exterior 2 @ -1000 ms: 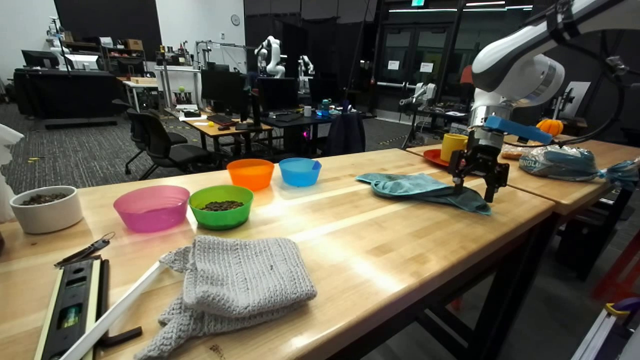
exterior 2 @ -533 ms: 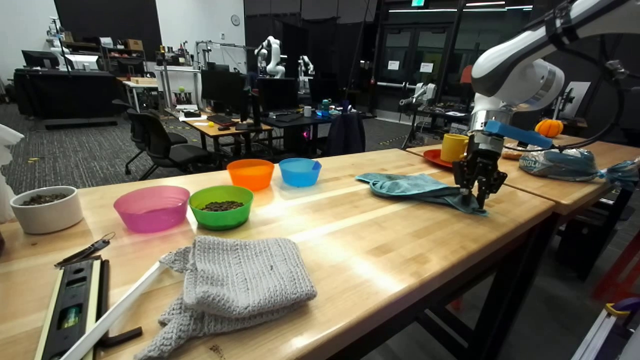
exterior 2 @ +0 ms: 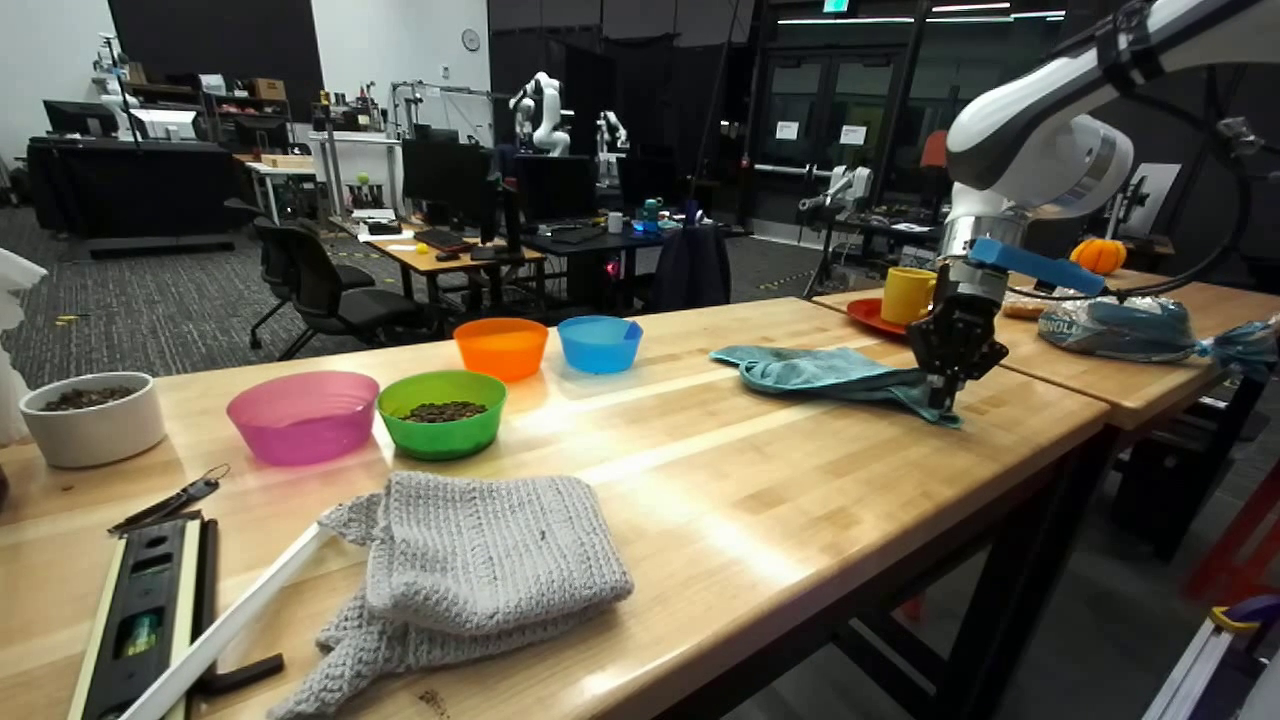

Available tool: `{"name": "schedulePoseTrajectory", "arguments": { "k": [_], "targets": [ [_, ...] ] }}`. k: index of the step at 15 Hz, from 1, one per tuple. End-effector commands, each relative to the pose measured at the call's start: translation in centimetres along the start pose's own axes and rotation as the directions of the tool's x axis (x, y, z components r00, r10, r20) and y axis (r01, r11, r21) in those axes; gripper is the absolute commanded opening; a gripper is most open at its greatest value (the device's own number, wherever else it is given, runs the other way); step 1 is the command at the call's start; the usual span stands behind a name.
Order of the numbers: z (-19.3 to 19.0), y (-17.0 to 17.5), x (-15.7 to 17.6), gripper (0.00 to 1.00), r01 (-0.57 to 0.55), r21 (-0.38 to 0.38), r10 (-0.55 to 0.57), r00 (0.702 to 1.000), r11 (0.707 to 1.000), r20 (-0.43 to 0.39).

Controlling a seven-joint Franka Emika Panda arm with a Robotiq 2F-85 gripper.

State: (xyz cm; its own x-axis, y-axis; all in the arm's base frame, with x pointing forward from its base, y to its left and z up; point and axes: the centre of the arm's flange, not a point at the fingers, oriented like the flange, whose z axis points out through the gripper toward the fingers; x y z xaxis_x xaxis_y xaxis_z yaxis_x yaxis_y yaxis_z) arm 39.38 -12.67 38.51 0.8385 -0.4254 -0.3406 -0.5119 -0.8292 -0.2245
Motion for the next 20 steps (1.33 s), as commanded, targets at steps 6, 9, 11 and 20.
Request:
{"name": "schedulePoseTrajectory", "arguments": {
  "k": [6,9,11,20],
  "targets": [
    [-5.3,-7.6,-1.1,0.01,0.151,-0.089,-0.161,0.979,0.985,-0.122],
    [-6.2,-11.3,-1.1,0.01,0.218,-0.137,-0.237,0.961,0.966,-0.145],
    [-6.8,-13.4,-1.1,0.01,0.257,-0.158,-0.282,0.946,0.953,-0.161],
    [-5.9,-21.3,2.0,0.01,0.356,-0.203,-0.392,0.903,0.912,-0.176]
  ]
}}
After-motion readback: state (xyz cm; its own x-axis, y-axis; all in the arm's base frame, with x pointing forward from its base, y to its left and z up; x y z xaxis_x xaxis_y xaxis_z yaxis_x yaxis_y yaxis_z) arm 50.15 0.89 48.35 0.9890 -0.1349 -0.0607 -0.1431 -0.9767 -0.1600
